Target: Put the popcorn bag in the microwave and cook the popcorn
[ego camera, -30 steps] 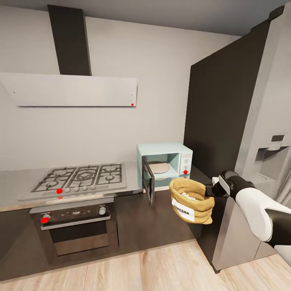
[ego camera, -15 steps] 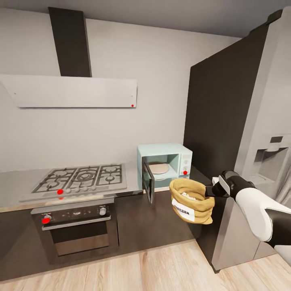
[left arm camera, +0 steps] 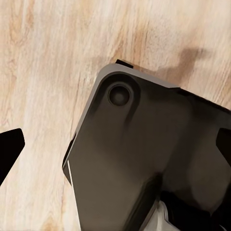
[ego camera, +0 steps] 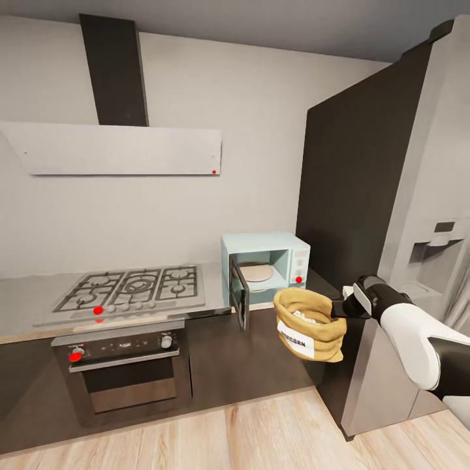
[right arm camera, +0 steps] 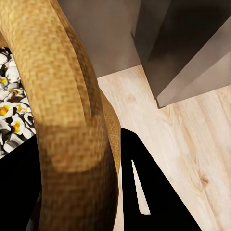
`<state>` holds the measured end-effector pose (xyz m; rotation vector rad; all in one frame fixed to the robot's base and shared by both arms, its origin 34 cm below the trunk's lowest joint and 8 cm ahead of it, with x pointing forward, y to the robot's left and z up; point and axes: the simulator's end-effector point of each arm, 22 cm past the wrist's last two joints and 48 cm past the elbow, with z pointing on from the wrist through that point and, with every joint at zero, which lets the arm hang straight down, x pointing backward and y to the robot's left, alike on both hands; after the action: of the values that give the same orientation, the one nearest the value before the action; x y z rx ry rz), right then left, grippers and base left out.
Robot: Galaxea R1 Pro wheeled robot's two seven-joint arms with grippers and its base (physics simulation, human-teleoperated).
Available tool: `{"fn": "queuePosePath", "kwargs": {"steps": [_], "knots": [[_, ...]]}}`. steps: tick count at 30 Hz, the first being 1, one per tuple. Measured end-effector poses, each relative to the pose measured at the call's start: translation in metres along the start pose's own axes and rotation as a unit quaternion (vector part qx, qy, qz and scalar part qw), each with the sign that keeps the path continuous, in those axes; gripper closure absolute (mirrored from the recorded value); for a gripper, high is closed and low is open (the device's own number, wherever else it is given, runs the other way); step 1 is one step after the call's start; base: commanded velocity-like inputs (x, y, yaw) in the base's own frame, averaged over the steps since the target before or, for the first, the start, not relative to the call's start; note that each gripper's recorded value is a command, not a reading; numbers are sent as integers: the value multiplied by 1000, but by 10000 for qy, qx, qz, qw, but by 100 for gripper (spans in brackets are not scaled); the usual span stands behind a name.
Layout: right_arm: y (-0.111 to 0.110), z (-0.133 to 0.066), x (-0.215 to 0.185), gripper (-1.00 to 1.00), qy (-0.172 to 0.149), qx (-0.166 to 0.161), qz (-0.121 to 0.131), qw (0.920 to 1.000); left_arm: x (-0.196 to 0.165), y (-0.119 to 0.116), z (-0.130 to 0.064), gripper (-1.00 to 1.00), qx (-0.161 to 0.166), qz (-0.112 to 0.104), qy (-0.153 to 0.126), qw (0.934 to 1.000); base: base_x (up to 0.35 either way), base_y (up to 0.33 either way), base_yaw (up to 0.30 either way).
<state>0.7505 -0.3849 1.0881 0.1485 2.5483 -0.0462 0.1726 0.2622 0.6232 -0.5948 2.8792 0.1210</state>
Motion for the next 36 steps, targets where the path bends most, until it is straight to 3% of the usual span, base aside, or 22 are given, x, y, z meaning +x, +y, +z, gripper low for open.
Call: {"fn": "queuePosePath", "kwargs": {"steps": [21,35,36], "knots": [[2,0,0,100,-4,-14,0,10000,-3,0,0,-100,7,-72,-26,10000,1,0,0],[10,-3,-7,100,-139,-203,48,9997,-3,-1,0,-100,42,5,-28,10000,295,0,0],[20,-2,-8,100,-143,-280,36,9995,-3,-1,0,-100,42,5,-28,10000,321,0,0]]}}
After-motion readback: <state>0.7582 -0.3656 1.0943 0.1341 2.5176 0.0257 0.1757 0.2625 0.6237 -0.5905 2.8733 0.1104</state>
